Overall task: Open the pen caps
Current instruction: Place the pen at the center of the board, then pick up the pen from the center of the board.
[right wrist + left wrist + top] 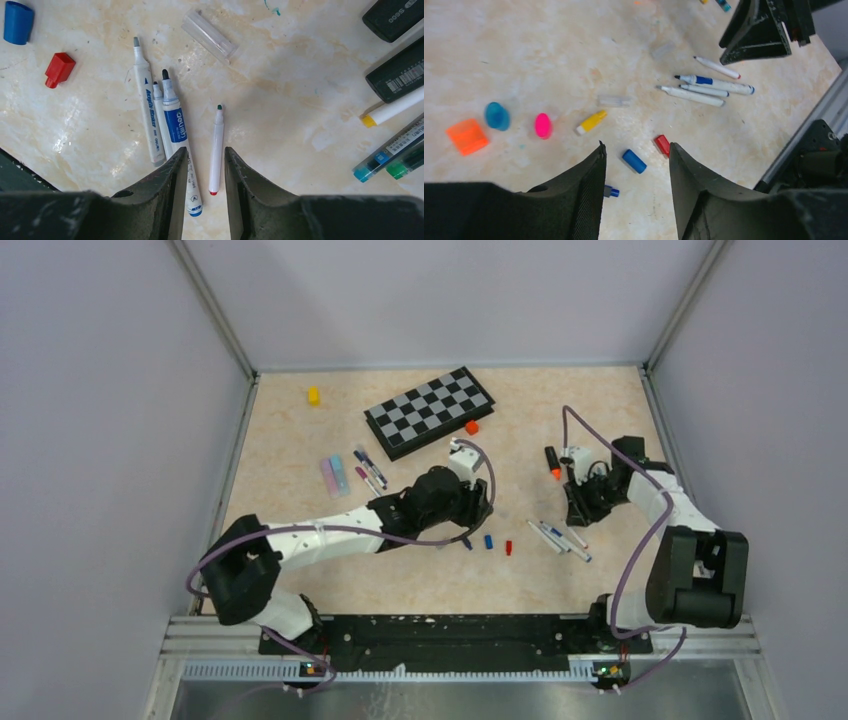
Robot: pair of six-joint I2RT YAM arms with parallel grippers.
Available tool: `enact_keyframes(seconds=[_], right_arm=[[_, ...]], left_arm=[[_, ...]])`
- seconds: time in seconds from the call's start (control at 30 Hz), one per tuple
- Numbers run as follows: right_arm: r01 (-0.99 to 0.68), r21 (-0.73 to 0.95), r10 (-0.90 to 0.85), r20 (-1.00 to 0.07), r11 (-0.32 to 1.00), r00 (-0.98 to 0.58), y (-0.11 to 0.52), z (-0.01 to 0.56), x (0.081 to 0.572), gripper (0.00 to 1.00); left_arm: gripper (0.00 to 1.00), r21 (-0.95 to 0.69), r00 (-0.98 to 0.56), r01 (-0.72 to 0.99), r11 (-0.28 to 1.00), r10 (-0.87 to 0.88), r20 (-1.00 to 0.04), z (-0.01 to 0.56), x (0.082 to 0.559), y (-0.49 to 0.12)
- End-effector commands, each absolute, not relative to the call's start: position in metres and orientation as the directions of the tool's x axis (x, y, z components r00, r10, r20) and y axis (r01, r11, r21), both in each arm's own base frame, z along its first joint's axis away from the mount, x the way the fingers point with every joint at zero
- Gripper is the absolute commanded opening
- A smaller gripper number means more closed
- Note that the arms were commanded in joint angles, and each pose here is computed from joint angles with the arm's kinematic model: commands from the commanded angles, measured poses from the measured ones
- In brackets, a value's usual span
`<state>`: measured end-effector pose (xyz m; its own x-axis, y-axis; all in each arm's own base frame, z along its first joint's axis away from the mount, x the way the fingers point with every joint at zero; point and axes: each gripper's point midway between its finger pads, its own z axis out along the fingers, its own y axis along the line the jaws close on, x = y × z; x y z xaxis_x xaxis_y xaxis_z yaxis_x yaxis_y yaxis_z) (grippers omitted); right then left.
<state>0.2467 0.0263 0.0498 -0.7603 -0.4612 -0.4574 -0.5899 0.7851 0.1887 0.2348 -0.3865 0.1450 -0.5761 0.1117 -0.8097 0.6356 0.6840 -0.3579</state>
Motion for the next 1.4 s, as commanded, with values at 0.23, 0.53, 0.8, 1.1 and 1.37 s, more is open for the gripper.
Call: enact_keyframes(seconds=[0.23,0.53,0.8,1.1,1.37], right_arm=[[-0.651,0.120,-0.460,-0.612,0.749,-0.643,0.036,0.090,0.267,0.32],[-0.655,0.131,-0.460,-0.610,0.744,-0.645,0.037,0.087,0.266,0.32],[-0.655,0.139,-0.459,-0.606,0.743,-0.649,0.038,0.085,0.265,0.32],[-0.656,0.140,-0.460,-0.605,0.742,-0.650,0.038,0.085,0.265,0.32],[-0.656,0.144,-0.460,-0.603,0.741,-0.652,0.038,0.084,0.265,0.32]], left_arm=[[0.98,-0.227,-0.465,0.418,0.880,-0.008,-0.885,0.159,0.292,-0.287],[0.99,-0.371,-0.653,0.111,0.922,-0.214,-0.727,0.114,0.327,-0.199],[0.90,-0.309,-0.714,-0.213,0.927,-0.364,-0.598,0.077,0.337,-0.155],[0.59,-0.255,-0.735,-0.323,0.911,-0.411,-0.539,0.057,0.345,-0.138],[0.43,-0.181,-0.792,-0.358,0.916,-0.400,-0.462,0.040,0.355,-0.137]])
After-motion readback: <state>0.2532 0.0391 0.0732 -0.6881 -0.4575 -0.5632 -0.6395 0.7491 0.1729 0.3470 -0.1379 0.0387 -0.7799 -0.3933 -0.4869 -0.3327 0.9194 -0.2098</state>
